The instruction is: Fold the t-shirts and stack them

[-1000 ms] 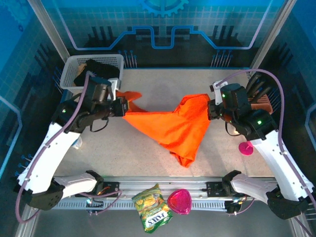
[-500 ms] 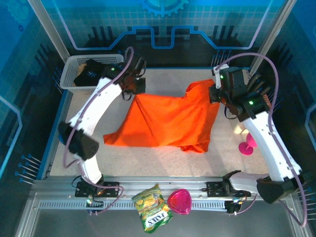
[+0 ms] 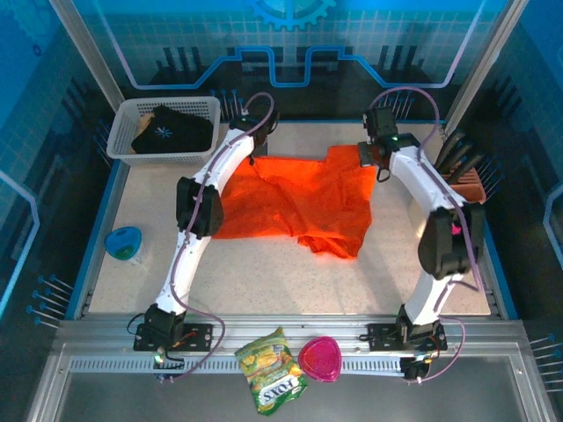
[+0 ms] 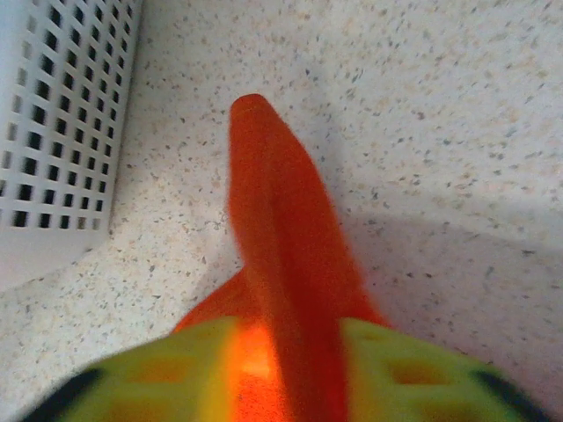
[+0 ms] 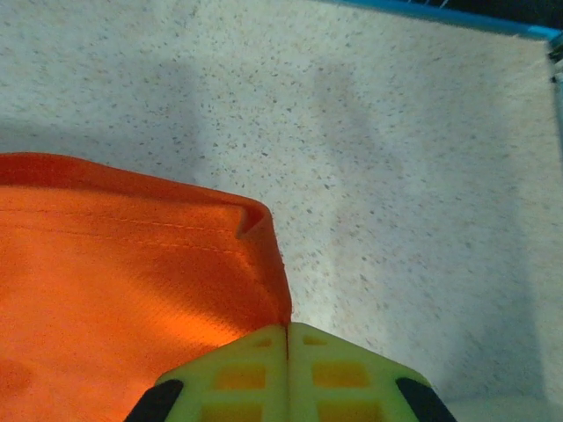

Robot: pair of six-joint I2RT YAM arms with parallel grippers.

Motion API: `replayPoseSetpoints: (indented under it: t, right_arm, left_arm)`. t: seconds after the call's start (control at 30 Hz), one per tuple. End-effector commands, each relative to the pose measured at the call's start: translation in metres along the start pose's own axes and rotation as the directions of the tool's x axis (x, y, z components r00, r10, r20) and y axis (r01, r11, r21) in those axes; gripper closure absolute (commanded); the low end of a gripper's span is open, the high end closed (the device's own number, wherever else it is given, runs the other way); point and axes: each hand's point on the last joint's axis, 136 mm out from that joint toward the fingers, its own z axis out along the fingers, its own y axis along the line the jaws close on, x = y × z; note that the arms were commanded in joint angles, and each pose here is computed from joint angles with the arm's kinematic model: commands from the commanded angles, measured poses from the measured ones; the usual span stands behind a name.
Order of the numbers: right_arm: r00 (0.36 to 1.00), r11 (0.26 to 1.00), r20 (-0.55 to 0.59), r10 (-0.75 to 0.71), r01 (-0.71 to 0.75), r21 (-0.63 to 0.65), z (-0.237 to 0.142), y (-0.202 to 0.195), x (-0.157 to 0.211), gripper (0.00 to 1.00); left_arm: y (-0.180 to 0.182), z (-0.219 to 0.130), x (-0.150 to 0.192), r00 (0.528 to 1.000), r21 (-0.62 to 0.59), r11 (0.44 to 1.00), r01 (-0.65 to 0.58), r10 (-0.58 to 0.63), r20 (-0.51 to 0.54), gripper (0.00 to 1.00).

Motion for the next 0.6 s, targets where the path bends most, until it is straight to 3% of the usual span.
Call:
replayPoseSetpoints:
  t: [0.0, 0.1, 0.13, 0.23, 0.3, 0.4, 0.57]
  right_arm:
    - [0.997, 0.997, 0.027, 0.068, -0.069, 0.023, 0.028, 0.000, -0.024, 1.00]
    - [0.996, 0.996, -0.005, 0.086, -0.086, 0.016, 0.047, 0.008, -0.027, 0.98]
    - [0.996, 0.996, -0.009, 0.093, -0.093, 0.010, 0.048, 0.009, -0.027, 0.89]
    - [0.992, 0.992, 0.013, 0.126, -0.125, -0.020, 0.038, 0.013, -0.032, 0.49]
    - [0.990, 0.990, 0.019, 0.138, -0.138, -0.029, 0.027, 0.013, -0.030, 0.35]
    - [0.987, 0.987, 0.029, 0.156, -0.154, -0.047, 0.004, 0.012, -0.021, 0.24]
    - [0.984, 0.981, 0.033, 0.173, -0.169, -0.096, -0.041, 0.016, 0.010, 0.17]
  left_arm:
    - [0.001, -0.013, -0.033, 0.992, 0.030, 0.999, 0.045, -0.048, 0.118, 0.30]
    - [0.003, -0.031, -0.042, 0.989, 0.058, 0.997, 0.041, -0.049, 0.142, 0.10]
    - [0.005, -0.039, -0.045, 0.987, 0.064, 0.997, 0.040, -0.050, 0.155, 0.01]
    - [0.015, -0.077, -0.056, 0.978, 0.098, 0.995, 0.033, -0.052, 0.204, 0.01]
    - [0.023, -0.105, -0.060, 0.971, 0.119, 0.993, 0.028, -0.055, 0.231, 0.01]
    - [0.037, -0.144, -0.056, 0.964, 0.134, 0.991, 0.016, -0.051, 0.262, 0.01]
    - [0.069, -0.186, -0.021, 0.970, 0.152, 0.988, 0.028, -0.064, 0.235, 0.01]
